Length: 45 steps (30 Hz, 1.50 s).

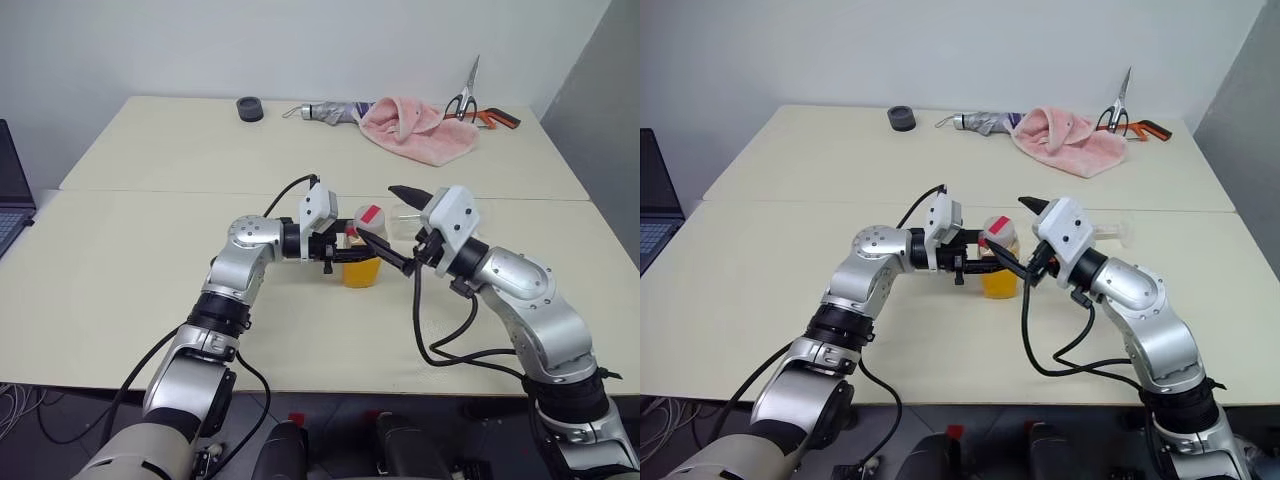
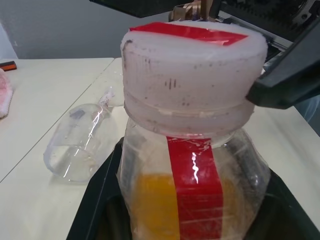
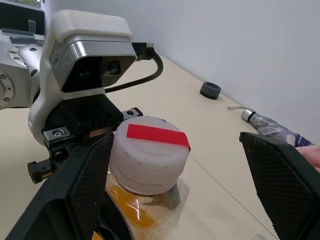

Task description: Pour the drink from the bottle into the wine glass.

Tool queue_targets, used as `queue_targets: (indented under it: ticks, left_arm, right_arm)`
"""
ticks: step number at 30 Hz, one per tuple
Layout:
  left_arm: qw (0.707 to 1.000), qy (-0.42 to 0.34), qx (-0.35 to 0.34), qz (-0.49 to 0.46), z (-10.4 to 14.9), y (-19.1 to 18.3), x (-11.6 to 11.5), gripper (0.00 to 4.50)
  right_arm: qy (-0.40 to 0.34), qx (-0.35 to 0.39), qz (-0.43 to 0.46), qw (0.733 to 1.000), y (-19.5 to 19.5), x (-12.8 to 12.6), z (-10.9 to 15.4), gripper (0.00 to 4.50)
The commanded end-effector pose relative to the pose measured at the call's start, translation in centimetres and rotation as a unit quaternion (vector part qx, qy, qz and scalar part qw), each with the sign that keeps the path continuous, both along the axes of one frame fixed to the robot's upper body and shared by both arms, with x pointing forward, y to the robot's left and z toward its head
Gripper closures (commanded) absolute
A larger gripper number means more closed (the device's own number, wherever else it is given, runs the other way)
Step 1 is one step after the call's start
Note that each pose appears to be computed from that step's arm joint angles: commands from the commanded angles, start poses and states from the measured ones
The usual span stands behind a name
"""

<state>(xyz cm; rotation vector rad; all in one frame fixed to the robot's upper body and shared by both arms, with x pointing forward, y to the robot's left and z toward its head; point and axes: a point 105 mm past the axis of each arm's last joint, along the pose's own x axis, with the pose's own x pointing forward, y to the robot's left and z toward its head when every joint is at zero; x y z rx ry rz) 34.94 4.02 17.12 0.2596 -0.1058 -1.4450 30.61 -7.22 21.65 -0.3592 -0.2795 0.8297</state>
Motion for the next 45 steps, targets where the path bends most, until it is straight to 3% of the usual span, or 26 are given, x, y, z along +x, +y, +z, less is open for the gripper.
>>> queue_targets:
  ticks: [1, 15, 22, 30, 45]
  left_arm:
    - [0.999, -0.034, -0.012, -0.009, 1.5, 0.1, -0.3, 2.65]
    - [0.999, -0.033, -0.009, -0.008, 1.4, 0.2, -0.3, 2.65]
    - [0.999, -0.034, -0.008, -0.007, 1.5, 0.3, -0.2, 2.65]
    - [0.999, -0.035, -0.007, -0.008, 1.5, 0.4, -0.3, 2.65]
    - [0.999, -0.033, -0.004, -0.012, 1.4, 0.4, -0.4, 2.65]
  right_arm:
    - [-0.025, 0.014, -0.056, 0.998, -2.5, 0.6, 1.5, 0.24]
    - [-0.003, 0.020, -0.022, 1.000, -2.2, -0.5, 1.3, 0.24]
    - [0.006, 0.016, 0.041, 0.999, -0.2, -2.2, 1.7, 0.24]
    - [-0.012, -0.001, 0.045, 0.999, 1.5, -1.7, 1.5, 0.24]
    - [-0.024, 0.020, 0.009, 0.999, 1.2, -0.1, 1.8, 0.24]
